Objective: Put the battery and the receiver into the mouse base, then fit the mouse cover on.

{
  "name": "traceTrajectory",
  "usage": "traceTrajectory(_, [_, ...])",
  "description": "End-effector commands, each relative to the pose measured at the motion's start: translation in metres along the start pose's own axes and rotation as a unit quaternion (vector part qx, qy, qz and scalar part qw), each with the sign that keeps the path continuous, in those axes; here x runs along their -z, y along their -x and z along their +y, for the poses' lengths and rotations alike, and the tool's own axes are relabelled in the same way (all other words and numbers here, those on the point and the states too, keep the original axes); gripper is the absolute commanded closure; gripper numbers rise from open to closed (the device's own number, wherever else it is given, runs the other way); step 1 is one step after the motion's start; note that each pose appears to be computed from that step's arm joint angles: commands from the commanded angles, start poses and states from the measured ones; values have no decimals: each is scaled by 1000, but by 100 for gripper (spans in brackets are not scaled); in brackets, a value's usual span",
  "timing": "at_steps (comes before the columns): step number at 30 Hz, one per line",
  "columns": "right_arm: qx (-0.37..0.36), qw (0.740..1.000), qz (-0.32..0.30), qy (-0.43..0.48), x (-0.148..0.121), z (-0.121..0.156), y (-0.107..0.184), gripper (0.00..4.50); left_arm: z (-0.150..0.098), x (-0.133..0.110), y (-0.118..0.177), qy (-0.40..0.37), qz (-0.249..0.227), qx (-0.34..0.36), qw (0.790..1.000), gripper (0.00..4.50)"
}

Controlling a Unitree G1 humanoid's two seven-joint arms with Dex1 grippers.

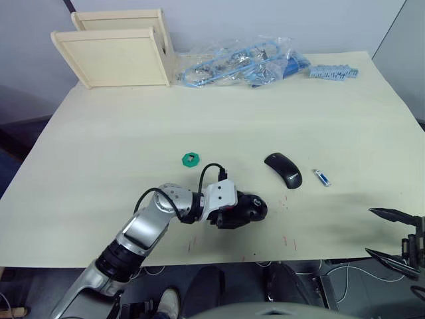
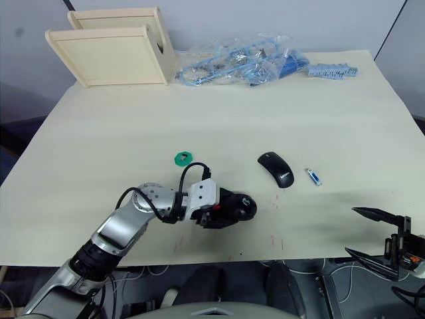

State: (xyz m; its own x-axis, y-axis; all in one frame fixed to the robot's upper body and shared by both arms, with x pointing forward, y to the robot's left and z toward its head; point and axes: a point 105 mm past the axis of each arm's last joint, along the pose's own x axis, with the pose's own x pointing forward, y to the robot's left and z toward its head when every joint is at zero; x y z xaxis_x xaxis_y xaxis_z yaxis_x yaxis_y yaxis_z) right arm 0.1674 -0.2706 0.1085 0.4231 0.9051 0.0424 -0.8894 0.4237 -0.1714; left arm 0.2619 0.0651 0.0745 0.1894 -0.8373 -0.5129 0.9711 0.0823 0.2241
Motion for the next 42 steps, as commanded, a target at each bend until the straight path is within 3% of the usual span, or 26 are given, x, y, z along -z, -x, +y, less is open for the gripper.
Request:
traceTrajectory(1, [-7, 1000, -3, 20, -7, -3, -1, 0, -1, 7, -3, -10, 19, 3, 1000, 154])
traceTrajectory(9, [12, 1000, 3, 23, -7, -10, 0, 0, -4, 9, -6, -4, 18, 5, 1000, 154])
traceTrajectory(18, [111, 993, 51, 6, 2, -37, -18, 0, -4, 11, -4, -10, 25, 6, 1000, 154])
traceTrajectory(25, [189, 972, 138, 12, 23, -50, -35, 0, -3, 10, -2, -5, 21, 0, 1000, 154])
traceTrajectory(28, [251, 957, 144, 3, 27, -62, -49, 0, -2, 12, 0, -2, 22, -6, 1000, 154])
traceTrajectory(33, [291, 945, 147, -17, 30, -70, -65, 0, -2, 13, -1, 2, 21, -7, 1000, 154])
traceTrajectory(42, [355, 911, 204, -41, 48, -88, -68, 0, -1, 13, -1, 2, 24, 2, 1000, 154])
